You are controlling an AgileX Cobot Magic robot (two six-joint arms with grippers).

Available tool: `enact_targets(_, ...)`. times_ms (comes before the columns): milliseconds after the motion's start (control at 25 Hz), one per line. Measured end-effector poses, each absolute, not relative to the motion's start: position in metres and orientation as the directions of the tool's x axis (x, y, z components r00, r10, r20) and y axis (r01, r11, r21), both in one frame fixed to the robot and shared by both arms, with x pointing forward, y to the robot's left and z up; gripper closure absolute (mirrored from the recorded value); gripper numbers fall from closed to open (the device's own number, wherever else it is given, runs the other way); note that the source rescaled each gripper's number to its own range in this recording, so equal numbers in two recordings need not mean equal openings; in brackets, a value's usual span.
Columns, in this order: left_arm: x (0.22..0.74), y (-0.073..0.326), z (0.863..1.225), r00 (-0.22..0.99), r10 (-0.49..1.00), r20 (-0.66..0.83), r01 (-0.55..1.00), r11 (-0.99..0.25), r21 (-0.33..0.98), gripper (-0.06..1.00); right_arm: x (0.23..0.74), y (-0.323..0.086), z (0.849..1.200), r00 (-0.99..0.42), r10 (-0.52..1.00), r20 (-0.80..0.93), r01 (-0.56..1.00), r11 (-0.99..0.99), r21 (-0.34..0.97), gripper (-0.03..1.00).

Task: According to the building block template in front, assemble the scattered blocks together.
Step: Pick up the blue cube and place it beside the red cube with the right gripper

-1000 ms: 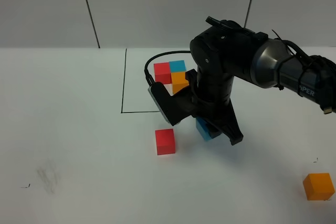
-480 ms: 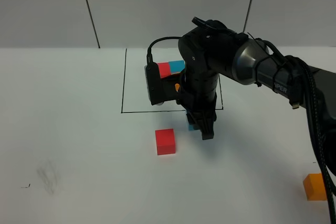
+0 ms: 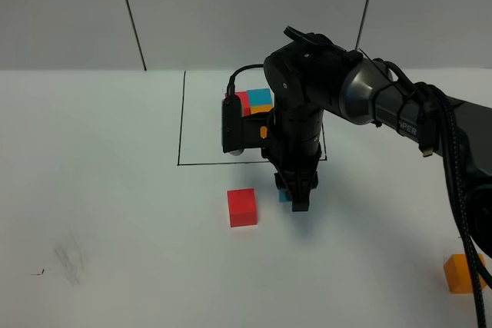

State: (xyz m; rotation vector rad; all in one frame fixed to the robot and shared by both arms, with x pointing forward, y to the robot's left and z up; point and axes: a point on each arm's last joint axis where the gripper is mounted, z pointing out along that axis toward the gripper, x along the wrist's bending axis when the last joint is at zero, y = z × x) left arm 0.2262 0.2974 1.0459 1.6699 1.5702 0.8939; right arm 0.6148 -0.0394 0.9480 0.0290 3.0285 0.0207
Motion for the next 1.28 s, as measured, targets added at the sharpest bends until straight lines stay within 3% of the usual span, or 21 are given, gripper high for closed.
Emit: enact_targets(1280,0.226,0.297,1.046,0.042,0.998,0.036,0.541,-0.053,0.839,0.4,0.612,-0.038,0.905,-0.997,0.027,-0.077,0.028,1.0,-0.01,0.97)
